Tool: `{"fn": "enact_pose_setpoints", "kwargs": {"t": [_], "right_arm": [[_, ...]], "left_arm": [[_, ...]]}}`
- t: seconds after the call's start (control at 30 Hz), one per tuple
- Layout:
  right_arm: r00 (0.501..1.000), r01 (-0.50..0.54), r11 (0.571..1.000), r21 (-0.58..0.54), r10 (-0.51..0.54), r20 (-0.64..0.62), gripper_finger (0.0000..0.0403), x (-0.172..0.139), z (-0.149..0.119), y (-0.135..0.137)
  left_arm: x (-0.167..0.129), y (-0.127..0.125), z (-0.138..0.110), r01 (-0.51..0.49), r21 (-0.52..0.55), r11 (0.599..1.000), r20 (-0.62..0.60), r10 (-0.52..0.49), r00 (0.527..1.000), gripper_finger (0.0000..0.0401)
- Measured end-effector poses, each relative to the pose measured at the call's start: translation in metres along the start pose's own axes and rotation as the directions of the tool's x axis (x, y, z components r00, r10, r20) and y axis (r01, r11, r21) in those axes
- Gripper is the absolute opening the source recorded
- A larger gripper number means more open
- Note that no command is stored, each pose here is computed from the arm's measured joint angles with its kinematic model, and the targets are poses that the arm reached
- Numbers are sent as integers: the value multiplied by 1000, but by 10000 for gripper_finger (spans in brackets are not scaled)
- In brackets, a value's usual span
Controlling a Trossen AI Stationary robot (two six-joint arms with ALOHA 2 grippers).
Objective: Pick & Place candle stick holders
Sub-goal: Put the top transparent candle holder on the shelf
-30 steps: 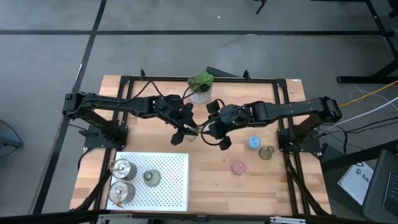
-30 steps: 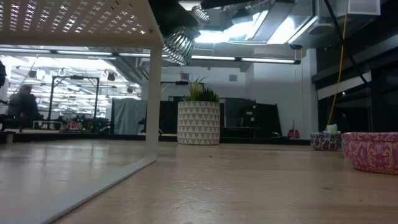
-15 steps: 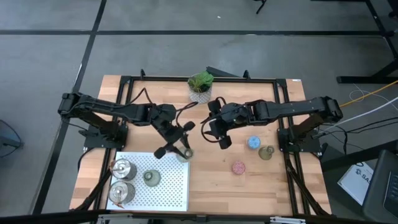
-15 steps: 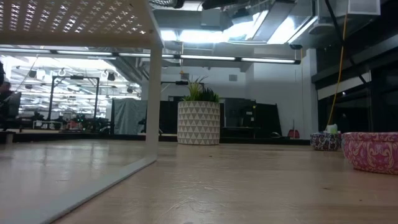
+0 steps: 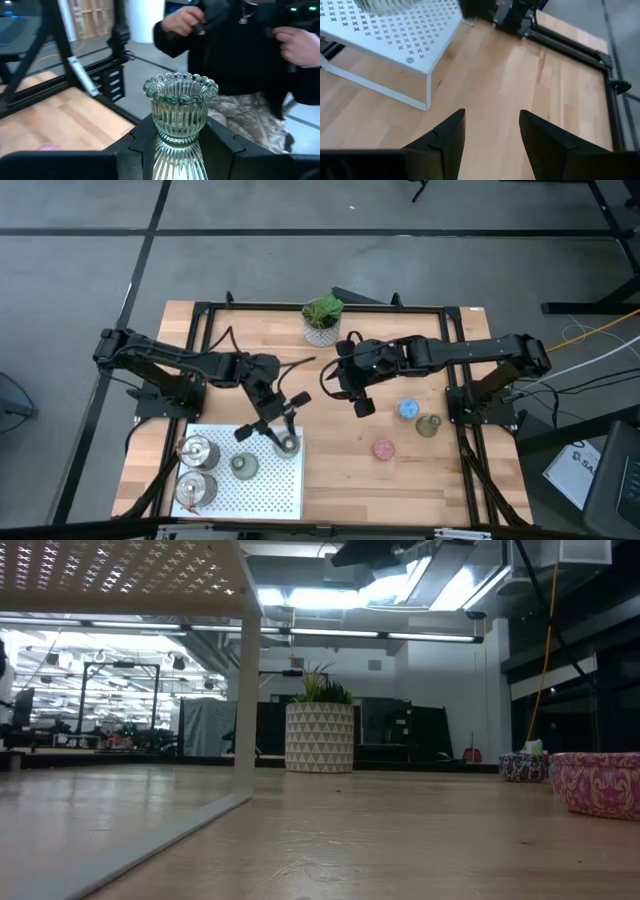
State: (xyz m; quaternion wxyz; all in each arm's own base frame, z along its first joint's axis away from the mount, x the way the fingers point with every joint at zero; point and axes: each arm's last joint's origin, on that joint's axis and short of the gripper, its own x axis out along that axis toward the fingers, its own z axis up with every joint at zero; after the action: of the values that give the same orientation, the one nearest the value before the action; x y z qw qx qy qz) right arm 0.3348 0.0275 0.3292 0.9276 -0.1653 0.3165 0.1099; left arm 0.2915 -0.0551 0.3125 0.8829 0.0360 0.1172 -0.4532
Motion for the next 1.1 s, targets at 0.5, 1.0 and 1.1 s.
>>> {"fn": "enact_pose_setpoints", "kwargs": {"t": [0.5, 1.0, 1.1], "right_arm": [[1000, 3, 999, 51, -2, -14, 187, 0, -2, -3], [1000, 3, 999, 51, -3, -14, 187, 0, -3, -3], [1000, 5, 999, 51, -4, -11, 187, 0, -2, -4]], "left_arm": [[60, -31, -8, 114, -3, 993, -19, -114, 993, 114], [86, -39, -21, 181, -11, 983, -33, -181, 983, 156], [86, -39, -21, 183, 4, 983, -35, -183, 982, 160]]}}
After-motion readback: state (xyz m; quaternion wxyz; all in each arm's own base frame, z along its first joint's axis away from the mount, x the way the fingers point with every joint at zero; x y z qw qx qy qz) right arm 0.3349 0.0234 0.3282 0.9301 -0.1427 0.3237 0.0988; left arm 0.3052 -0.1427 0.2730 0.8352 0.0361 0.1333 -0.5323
